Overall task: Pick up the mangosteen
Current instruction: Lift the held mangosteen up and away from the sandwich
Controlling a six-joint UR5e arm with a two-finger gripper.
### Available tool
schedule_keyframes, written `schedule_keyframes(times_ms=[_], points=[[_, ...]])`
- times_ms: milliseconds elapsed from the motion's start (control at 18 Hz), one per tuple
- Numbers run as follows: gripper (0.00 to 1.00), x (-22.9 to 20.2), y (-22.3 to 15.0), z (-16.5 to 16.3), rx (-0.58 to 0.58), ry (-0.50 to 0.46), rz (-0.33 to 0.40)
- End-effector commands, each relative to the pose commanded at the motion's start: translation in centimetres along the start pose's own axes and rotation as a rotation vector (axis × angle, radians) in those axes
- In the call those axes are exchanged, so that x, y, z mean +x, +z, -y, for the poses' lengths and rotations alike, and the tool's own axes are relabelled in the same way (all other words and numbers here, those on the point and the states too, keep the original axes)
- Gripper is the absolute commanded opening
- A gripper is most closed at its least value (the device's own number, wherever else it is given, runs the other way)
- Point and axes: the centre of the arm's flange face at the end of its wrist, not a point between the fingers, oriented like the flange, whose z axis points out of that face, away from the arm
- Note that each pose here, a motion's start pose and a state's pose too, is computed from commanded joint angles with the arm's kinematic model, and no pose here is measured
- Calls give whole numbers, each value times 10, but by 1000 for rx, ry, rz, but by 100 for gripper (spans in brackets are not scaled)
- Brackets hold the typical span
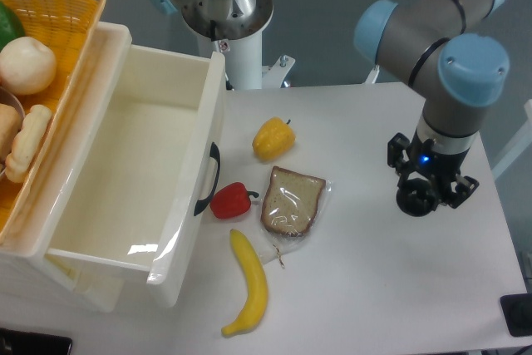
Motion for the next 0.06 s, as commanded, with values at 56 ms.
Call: schedule_keyframes(times_ms=[56], points=[[19,-1,-1,-5,1,-6,0]])
